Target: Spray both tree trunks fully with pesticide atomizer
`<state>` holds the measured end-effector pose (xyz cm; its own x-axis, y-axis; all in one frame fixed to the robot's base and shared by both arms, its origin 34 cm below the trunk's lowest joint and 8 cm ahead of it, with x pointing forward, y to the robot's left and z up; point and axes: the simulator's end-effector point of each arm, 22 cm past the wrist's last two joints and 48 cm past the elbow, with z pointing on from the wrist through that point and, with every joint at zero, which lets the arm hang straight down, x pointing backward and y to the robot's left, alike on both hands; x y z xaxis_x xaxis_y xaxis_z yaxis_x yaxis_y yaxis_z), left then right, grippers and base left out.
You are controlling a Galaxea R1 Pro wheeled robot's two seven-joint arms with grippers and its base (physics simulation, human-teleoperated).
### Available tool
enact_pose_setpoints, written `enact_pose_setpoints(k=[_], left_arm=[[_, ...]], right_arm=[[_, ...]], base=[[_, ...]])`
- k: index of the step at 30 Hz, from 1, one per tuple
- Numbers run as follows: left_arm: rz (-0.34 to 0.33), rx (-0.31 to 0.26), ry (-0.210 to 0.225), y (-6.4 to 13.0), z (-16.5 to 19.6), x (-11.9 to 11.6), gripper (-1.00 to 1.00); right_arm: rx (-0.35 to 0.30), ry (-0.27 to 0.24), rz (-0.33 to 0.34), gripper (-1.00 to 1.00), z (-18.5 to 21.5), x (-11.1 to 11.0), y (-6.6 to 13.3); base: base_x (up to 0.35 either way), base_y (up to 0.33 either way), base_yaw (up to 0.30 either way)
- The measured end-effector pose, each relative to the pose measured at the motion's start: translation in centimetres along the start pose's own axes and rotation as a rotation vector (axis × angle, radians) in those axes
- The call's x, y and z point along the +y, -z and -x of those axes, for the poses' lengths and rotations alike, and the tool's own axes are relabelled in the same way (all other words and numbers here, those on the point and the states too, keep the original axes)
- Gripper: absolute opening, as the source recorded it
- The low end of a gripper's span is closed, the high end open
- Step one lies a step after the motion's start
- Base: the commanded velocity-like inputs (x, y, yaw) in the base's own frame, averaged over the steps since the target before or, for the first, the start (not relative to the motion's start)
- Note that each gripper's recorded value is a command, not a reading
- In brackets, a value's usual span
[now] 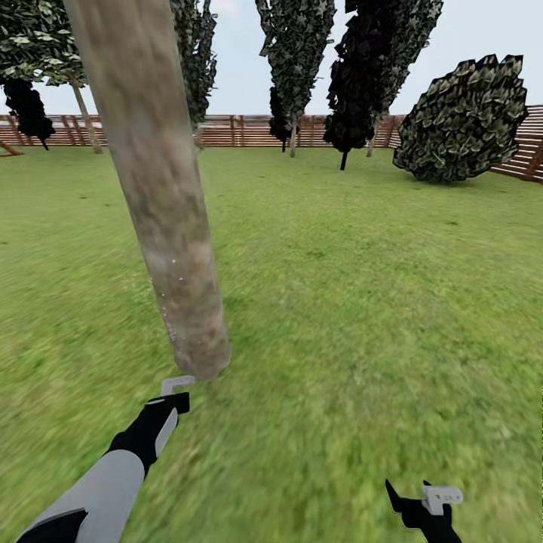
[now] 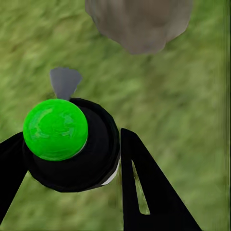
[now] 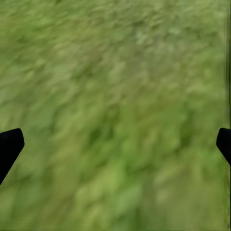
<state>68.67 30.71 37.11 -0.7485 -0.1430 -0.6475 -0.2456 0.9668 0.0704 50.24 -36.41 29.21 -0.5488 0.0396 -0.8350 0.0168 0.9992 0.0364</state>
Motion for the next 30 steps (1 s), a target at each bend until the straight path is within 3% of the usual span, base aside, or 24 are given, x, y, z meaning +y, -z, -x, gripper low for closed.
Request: enact_pose_setpoints(k=[6,20,30], left_arm=[[0.000,0.000,0.000,0.00,0.00,0.00,-1.00],[0.000,0.000,0.000,0.00,0.00,-0.03,-1.00],[0.000,0.000,0.000,0.00,0.00,-0.01,-1.00]], right_arm=[[0.000,0.000,0.000,1.00,-0.01,0.01,0.00],[0.000,0.000,0.000,1.00,0.00,0.01,0.00],[0.000,0.000,0.000,1.00,0.00,0.01,0.00]], base=[[0.025,-0.269,0.050],[0.000,-0.274,0.264],[0.000,-0.274,0.023]])
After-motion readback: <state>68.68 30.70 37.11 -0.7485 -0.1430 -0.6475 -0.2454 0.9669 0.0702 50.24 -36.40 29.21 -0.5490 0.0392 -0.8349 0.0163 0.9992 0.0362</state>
